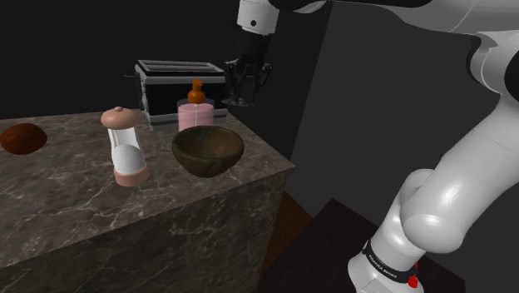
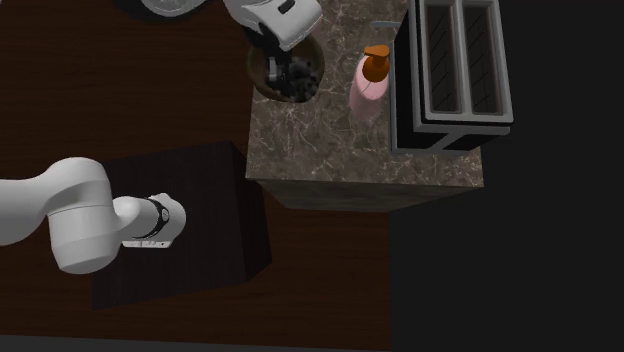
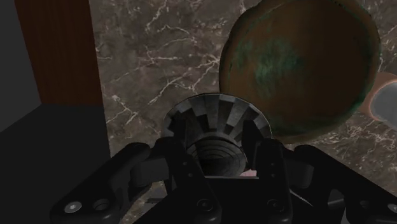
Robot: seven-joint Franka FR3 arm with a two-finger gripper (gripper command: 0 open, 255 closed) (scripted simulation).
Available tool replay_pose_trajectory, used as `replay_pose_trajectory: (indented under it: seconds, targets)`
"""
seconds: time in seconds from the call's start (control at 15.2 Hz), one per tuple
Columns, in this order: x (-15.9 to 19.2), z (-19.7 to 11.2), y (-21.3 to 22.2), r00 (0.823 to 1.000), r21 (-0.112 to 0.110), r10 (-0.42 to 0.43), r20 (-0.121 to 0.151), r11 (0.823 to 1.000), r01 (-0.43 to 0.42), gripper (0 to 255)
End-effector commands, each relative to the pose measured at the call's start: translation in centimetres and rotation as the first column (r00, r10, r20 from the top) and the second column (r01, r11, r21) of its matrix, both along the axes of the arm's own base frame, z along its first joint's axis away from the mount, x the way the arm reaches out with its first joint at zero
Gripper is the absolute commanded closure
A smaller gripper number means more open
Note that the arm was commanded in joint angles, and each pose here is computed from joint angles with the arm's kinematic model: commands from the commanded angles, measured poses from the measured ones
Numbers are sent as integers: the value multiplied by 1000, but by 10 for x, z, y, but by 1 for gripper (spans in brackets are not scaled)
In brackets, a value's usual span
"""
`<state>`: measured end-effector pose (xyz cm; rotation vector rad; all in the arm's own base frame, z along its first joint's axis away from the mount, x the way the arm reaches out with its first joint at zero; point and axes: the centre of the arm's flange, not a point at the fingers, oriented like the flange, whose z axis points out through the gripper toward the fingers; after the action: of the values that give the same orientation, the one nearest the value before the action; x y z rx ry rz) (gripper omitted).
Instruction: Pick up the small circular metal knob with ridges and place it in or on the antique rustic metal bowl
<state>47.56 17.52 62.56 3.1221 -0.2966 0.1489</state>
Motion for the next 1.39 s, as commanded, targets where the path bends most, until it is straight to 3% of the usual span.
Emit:
replay_pose_trajectory:
  seconds: [0.0,0.4,1.12,1.19,1.32]
  targets:
    - [-4,1,26,1000,0,-2,0,1000,2,255]
    - [-11,8,109,1000,0,-2,0,1000,2,255]
    - [-11,-40,109,1000,0,-2,-1,1000,2,255]
    - [-11,-40,109,1000,0,-2,-1,1000,2,0]
    - [7,-61,99,999,37,-34,-28,999,35,0]
